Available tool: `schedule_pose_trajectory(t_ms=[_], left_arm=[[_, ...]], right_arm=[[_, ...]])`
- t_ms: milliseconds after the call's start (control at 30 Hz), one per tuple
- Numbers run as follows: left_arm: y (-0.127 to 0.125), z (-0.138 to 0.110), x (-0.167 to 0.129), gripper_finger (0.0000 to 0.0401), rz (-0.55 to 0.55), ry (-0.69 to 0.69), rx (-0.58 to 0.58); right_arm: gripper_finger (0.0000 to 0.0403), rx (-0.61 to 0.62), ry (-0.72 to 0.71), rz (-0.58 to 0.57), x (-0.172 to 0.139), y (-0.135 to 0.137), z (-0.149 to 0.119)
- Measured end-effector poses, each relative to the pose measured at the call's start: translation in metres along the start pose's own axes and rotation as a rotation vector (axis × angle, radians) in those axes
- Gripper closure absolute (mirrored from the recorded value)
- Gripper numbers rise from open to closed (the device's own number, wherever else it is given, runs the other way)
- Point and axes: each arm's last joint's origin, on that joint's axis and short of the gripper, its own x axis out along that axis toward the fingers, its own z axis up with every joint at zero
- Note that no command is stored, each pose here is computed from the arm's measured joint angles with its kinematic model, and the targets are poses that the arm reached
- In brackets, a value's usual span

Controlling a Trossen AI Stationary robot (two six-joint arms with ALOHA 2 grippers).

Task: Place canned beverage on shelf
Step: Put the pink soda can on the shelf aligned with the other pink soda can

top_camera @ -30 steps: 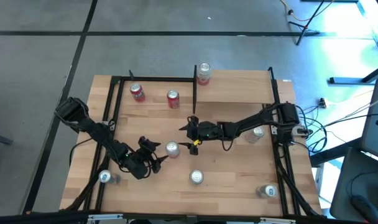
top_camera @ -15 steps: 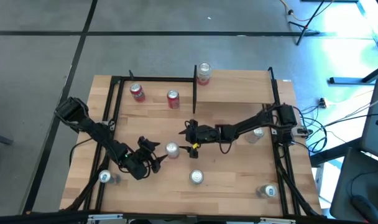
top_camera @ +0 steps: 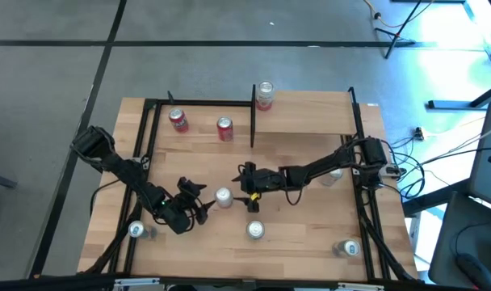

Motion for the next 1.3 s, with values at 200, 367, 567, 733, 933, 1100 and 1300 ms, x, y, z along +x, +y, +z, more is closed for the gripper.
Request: schedule_pose_trajectory(t_ms=[200, 367, 567, 733, 933, 1100, 1300], left_arm=[[0.001, 0.001, 0.001, 0.0055, 0.017, -0.012, -0.033], [0.002, 0.001, 0.001, 0.0055, 0.018, -0.004, -0.027], [-0.002, -0.001, -0.006, 0.0055, -0.026, 0.031, -0.009], [-0.012, 0.0, -0.019, 0.0055, -0.115, 0.076, 0.021], [-0.016, -0.004, -0.02, 0.0055, -0.148, 0.092, 0.037], [-0.02, -0.01, -0.009, 0.0055, -0.139, 0.083, 0.042], [-0.017, -0.007, 0.005, 0.0055, -0.075, 0.022, 0.032]], right_arm=[[0.0091, -0.002, -0.038, 0.082, 0.0, 0.01, 0.005], [0.0091, -0.011, -0.027, 0.066, 0.001, 0.013, 0.009], [0.0091, -0.018, 0.082, 0.065, -0.002, 0.012, 0.014], [0.0091, -0.034, 0.133, 0.066, -0.014, 0.011, 0.026], [0.0091, -0.064, 0.103, -0.022, -0.017, 0.008, 0.031], [0.0091, -0.083, 0.114, -0.091, -0.016, 0.006, 0.029], [0.0091, -0.096, 0.106, -0.091, -0.015, 0.006, 0.03]])
